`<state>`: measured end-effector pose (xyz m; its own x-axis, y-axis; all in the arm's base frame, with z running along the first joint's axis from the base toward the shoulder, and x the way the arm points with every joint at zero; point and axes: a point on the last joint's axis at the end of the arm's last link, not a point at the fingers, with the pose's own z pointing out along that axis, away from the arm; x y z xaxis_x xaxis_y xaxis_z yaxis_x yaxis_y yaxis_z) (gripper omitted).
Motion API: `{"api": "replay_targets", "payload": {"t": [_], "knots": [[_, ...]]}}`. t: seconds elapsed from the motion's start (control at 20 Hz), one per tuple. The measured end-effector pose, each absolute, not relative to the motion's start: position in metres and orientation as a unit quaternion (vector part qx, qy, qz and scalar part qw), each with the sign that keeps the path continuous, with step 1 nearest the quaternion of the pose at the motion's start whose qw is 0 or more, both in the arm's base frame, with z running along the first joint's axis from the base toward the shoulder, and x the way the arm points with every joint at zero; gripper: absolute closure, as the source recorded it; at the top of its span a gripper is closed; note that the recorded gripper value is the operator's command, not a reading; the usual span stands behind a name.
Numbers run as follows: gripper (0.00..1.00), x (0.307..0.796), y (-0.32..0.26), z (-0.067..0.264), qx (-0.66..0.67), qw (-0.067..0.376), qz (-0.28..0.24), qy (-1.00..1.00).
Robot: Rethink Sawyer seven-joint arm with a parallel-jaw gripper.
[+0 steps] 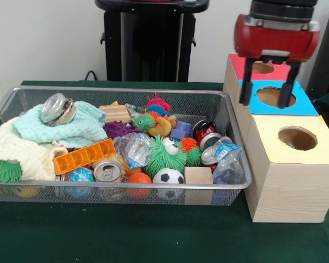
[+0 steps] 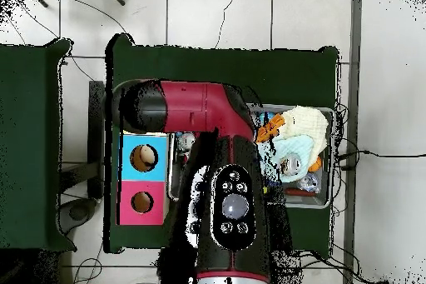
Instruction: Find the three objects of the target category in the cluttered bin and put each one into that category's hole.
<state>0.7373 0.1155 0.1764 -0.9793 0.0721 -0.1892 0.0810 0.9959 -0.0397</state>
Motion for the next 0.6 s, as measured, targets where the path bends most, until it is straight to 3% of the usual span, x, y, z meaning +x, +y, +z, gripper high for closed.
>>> {"api": "replay_targets", "payload": {"t": [0.6], "knots": [[0.00, 0.714, 0.051, 0.147, 0.051, 0.060, -0.051, 0.996]]}}
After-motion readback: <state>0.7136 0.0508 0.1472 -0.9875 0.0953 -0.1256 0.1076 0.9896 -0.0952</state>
